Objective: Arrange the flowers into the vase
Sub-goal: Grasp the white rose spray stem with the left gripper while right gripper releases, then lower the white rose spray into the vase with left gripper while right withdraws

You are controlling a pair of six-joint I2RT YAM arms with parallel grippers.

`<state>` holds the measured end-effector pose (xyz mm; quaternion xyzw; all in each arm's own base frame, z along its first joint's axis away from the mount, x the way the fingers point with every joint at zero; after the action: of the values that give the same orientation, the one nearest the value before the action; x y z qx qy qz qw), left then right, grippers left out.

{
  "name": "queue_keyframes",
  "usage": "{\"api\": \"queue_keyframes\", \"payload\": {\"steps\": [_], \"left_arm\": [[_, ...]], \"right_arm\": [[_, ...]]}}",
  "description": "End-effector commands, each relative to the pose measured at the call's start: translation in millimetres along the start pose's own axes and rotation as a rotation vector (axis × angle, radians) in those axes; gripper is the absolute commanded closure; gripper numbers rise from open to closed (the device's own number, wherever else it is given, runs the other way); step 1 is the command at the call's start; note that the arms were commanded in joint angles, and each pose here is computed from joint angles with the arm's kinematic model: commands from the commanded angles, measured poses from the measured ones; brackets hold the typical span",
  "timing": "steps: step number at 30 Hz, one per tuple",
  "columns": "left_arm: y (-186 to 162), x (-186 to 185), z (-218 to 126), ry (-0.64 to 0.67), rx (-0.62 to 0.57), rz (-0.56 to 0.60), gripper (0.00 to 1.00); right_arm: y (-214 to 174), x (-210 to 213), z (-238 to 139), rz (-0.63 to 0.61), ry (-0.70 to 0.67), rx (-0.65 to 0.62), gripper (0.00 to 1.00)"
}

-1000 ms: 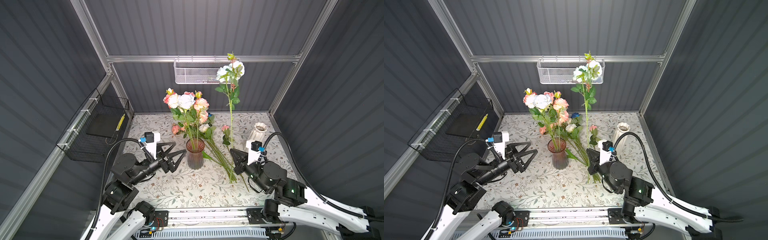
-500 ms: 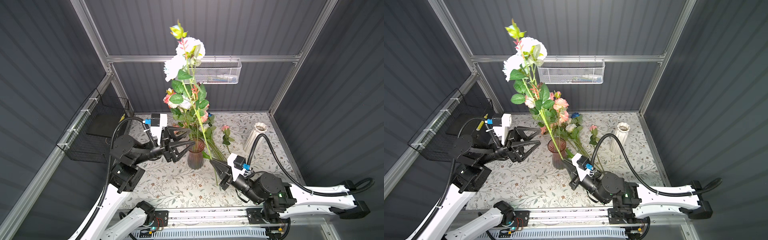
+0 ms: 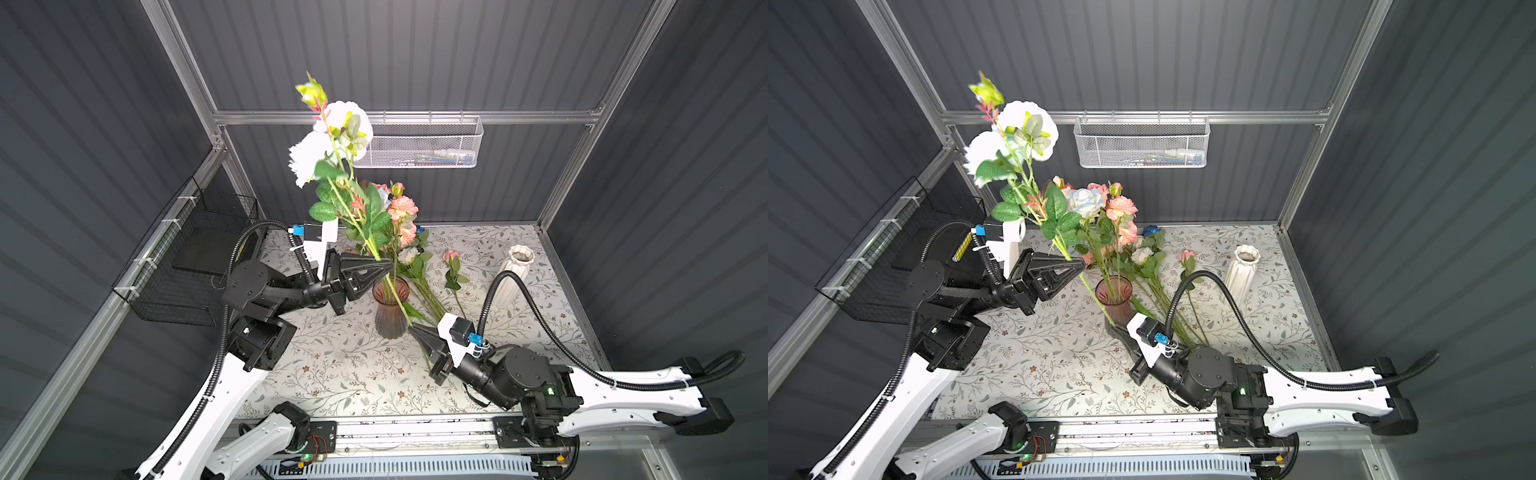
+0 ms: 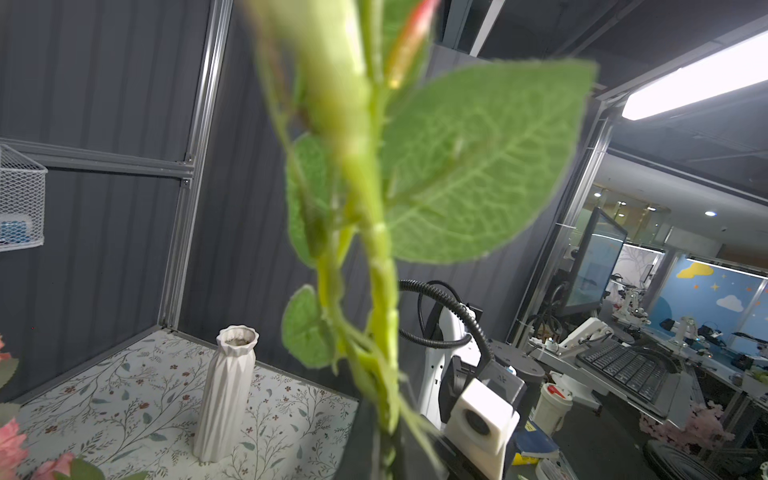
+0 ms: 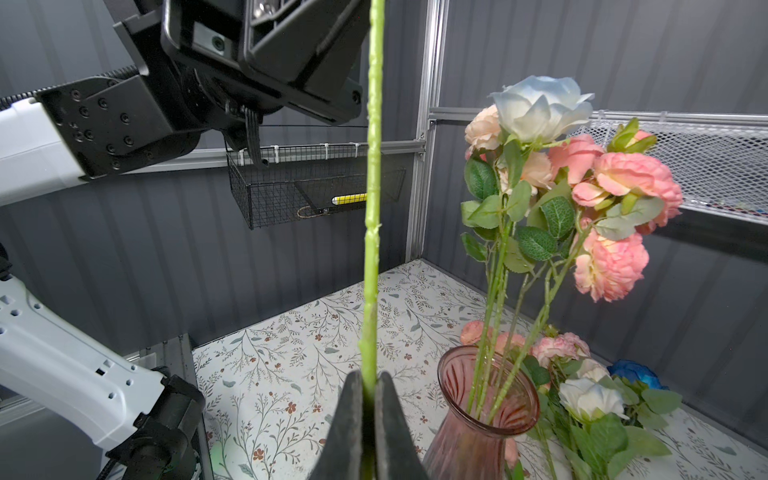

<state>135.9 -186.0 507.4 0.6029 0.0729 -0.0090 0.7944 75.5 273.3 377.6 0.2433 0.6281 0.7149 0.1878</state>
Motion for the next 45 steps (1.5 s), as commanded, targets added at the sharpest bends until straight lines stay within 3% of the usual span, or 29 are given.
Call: {"api": "queue_keyframes", "payload": {"steps": [1,5,8,11,23,35,43,45], "left_arm": [[17.9,-9.4,-3.9,0.027,-0.034,0.074,1.0],[22.3,-6.7,-4.3,0.085,-0.002,0.117,1.0],[27.0,-1.7,-6.1,0.167,0.039,0.193,1.0],[37.6,3.0,-6.2,0.237,0.058,0.278,1.0],[54.6,48.6,18.1,0.382,0.098,0.428,1.0],[-17.2,120.4,35.5,0.491,0.258,0.315,1.0],[-59.4,141.7,36.4,0.512,0.341,0.184,1.0],[-61.6,141.8,35.0,0.521,0.345,0.171,0.75]], "right_arm": [[8.5,-2.1,-1.4,0.018,-0.011,-0.005,0.98],[6.9,-12.8,-7.0,0.014,-0.065,-0.003,0.63],[12.0,-27.6,-19.5,0.021,-0.121,-0.032,0.55],[18.8,-42.0,-34.0,0.03,-0.17,-0.06,0.54],[28.2,-64.3,-59.8,0.058,-0.239,-0.091,0.54],[21.5,-68.9,-64.5,0.075,-0.253,-0.083,0.54],[18.3,-71.4,-64.6,0.078,-0.276,-0.079,0.5],[17.8,-71.7,-64.6,0.081,-0.28,-0.079,0.48]]}}
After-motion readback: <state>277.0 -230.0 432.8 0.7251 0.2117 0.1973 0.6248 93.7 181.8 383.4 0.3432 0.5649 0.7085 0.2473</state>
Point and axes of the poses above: each gripper's point midway between its finger pads, its own z axis out along the fingers, its own x axis along the line the jaws close on, y = z × x, the point moved 6 cm from there along -z, back along the fingers, and after that the axes turned 8 degrees about z, right-handed, at the moved point
